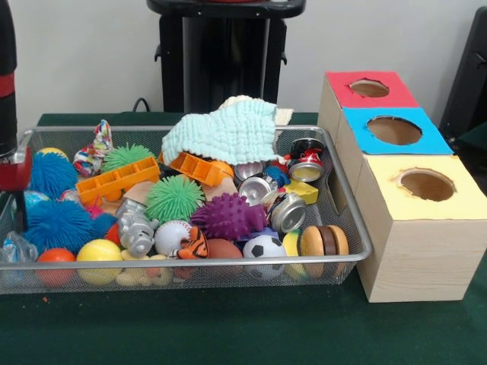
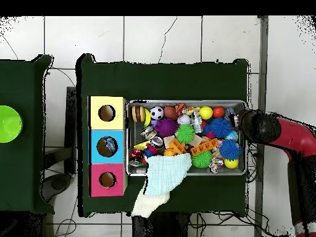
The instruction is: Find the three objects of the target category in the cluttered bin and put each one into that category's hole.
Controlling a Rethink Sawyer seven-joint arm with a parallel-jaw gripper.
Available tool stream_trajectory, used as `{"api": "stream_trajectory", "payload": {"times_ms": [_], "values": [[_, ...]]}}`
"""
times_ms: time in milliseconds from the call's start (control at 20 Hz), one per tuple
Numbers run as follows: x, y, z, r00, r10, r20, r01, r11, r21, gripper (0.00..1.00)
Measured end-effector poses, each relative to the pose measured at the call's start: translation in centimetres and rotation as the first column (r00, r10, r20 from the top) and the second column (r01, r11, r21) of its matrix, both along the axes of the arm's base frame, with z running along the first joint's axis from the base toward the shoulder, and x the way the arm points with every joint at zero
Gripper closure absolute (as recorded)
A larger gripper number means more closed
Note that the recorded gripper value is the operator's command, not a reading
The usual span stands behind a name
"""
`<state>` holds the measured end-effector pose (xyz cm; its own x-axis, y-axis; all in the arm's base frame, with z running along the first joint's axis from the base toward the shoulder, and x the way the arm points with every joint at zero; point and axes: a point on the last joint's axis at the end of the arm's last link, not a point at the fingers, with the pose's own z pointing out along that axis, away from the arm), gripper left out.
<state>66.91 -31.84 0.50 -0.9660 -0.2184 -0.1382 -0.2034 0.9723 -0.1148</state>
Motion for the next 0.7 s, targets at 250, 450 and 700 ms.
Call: {"api": "stream_trajectory", "payload": {"times_ms": [250,450,700], "values": [[-0.1,2.3,3.0,0.9989,0.047,-0.002,-0.047,0.9987,-0.017,0.0],[0.8,3.8,5.7,0.997,0.076,0.014,-0.075,0.9964,-0.039,0.0],[1.7,4.4,7.7,0.9962,0.078,0.038,-0.077,0.996,-0.046,0.0]]}}
